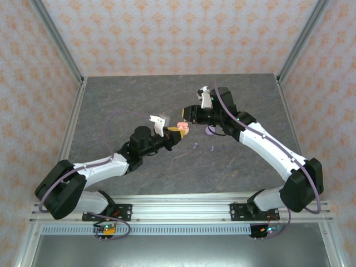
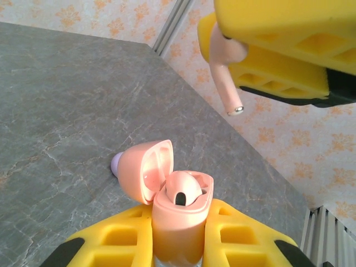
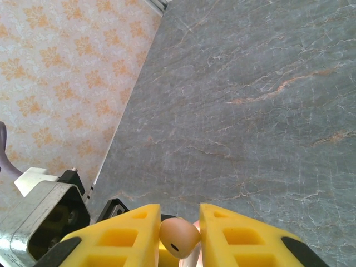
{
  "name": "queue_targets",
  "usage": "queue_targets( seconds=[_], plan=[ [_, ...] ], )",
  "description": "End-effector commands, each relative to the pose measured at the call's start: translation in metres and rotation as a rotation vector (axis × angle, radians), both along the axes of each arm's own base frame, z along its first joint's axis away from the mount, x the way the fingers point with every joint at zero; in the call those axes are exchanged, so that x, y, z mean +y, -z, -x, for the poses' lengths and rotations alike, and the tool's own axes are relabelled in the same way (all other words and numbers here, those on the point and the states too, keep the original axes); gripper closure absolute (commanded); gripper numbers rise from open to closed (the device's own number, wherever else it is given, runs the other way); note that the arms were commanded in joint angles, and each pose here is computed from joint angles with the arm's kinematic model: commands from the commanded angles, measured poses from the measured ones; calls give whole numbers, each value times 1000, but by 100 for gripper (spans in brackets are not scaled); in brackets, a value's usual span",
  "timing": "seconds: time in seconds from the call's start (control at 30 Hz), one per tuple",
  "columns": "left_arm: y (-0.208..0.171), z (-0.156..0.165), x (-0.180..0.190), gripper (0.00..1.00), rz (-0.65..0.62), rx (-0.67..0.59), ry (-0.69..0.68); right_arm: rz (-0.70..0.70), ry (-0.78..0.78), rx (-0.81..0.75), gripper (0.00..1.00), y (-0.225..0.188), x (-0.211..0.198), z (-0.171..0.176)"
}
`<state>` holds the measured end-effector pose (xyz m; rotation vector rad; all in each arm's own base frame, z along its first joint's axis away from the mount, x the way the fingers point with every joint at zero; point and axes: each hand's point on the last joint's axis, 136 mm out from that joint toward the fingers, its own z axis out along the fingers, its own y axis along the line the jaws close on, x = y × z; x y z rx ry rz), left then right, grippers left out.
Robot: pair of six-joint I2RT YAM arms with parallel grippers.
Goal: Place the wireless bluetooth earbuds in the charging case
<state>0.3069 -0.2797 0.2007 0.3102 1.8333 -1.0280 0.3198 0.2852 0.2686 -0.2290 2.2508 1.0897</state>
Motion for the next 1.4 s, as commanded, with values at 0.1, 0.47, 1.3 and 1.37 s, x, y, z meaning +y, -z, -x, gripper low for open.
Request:
queue_targets(
  seconds=[0.1, 0.47, 1.3, 1.37],
  plan=[
    [-40, -4, -7, 99, 100, -88, 8, 14, 3, -56, 75, -5, -1, 3],
    [-47, -4, -4, 99, 112, -95, -4, 36, -5, -50, 75, 1, 0, 4],
    [-54, -3, 0, 99, 113, -112, -19, 95, -44, -11, 75, 22, 4, 13],
    [-55, -3, 0, 99, 115, -113, -20, 96, -45, -13, 75, 22, 5, 13]
  ],
)
